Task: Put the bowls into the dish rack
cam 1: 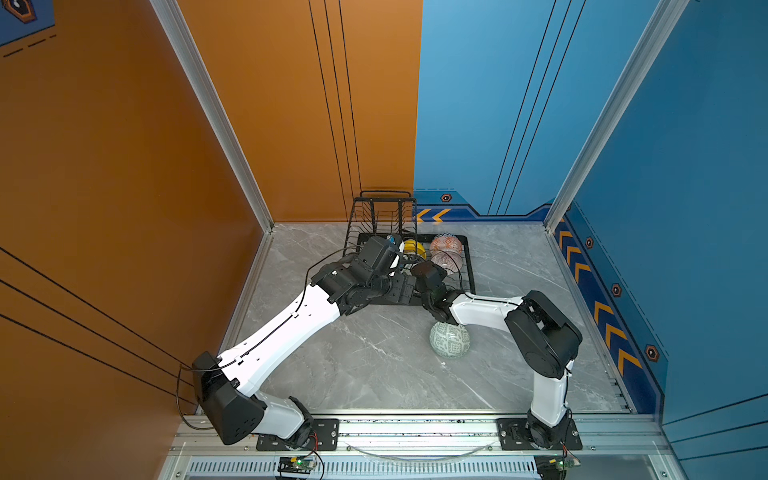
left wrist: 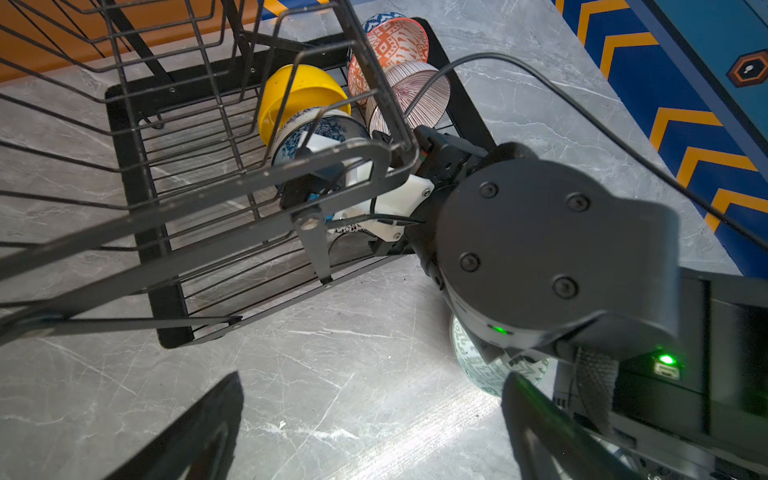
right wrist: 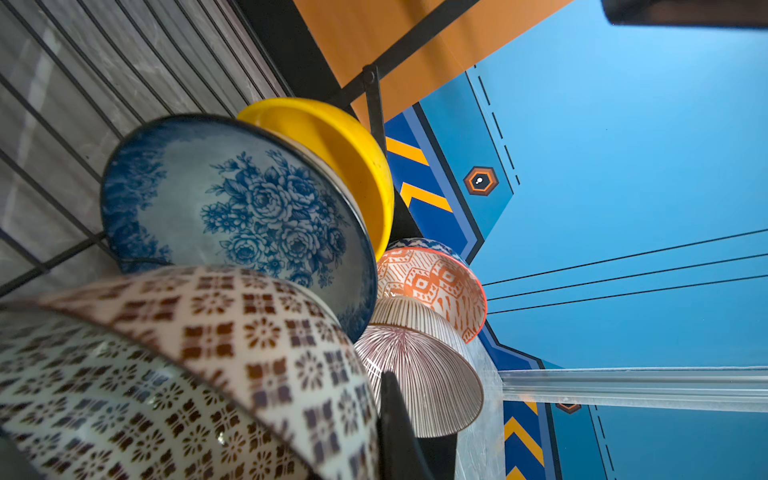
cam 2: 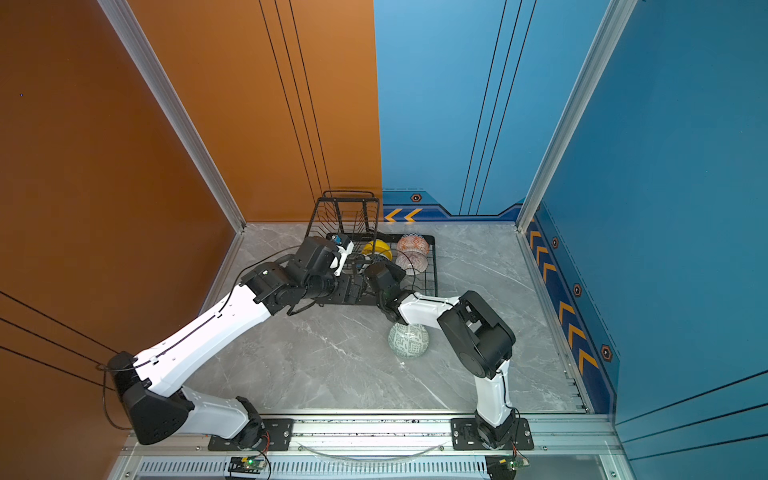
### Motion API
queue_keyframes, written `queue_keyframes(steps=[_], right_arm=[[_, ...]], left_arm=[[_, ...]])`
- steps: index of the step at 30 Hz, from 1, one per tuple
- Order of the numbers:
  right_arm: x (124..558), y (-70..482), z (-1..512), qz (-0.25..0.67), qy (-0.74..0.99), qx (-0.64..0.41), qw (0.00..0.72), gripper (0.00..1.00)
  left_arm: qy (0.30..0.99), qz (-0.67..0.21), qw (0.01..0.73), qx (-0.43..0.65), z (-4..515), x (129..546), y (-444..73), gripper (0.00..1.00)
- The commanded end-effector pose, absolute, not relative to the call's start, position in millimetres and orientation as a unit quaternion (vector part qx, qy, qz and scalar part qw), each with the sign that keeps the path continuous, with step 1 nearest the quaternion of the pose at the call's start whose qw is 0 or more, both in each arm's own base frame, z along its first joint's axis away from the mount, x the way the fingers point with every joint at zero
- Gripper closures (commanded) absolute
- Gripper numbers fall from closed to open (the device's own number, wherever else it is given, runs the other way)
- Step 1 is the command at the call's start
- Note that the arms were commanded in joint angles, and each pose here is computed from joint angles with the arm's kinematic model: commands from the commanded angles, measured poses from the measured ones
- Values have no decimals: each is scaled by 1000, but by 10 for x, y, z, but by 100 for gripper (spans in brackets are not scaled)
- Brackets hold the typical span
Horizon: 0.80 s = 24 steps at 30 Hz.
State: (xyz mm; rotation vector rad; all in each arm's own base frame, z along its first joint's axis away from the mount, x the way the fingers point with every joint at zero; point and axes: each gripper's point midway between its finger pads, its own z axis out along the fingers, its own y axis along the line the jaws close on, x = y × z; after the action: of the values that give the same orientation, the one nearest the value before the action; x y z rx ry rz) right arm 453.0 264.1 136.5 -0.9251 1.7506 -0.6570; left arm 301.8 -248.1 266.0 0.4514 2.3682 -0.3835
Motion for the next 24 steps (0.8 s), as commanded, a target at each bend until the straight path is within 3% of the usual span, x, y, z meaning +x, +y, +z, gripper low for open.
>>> queue_keyframes(steps=[1, 18, 24], right_arm=[[4615, 2797, 1620, -250, 714, -347, 554, 100], [4634, 2900, 1554, -236, 709, -321, 583, 100], [4580, 2970, 1399, -216, 717, -356, 559, 100]], left_arm=[[912, -153, 338, 175, 2668, 2979, -2517, 2], [914, -152, 333, 175, 2630, 3002, -2524, 2], [915, -150, 332, 174, 2620, 3008, -2515, 2]])
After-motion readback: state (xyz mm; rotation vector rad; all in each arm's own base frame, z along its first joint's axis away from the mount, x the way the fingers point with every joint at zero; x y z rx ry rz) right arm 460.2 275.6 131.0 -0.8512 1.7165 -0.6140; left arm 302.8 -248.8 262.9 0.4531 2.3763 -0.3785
